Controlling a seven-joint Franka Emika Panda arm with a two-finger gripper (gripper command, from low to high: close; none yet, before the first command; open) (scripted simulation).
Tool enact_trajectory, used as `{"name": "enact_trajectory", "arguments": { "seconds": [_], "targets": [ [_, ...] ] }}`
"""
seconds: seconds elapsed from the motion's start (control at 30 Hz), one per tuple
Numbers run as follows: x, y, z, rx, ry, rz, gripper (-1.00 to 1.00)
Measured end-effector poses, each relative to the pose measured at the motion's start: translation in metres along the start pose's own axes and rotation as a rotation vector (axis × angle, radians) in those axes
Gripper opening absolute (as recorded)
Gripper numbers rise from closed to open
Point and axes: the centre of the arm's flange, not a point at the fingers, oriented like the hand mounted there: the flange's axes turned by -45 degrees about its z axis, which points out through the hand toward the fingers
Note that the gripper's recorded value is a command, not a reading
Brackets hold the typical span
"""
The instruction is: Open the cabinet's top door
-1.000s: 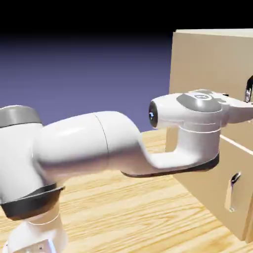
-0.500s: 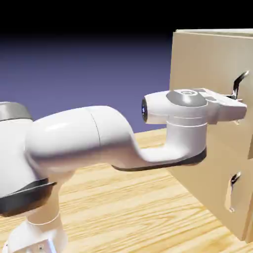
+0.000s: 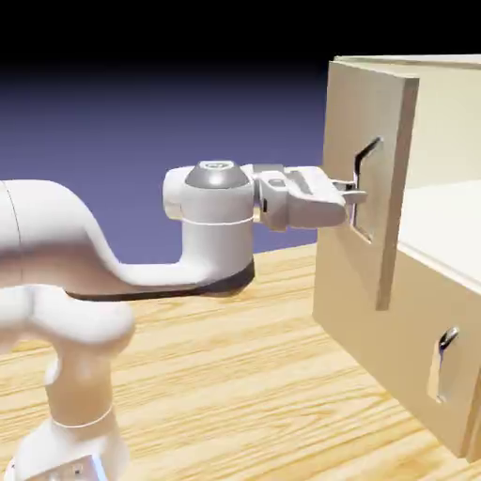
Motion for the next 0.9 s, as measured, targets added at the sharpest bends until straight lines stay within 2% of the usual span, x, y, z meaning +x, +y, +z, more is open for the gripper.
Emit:
{"name": "enact_trajectory", "arguments": {
  "seconds": [0.37, 0.9],
  "targets": [
    [0.0, -0.037, -0.09, -0.192, 0.0, 0.0, -1.0],
    [0.0, -0.097, -0.18, -0.405, 0.0, 0.0, -1.0]
  ]
}}
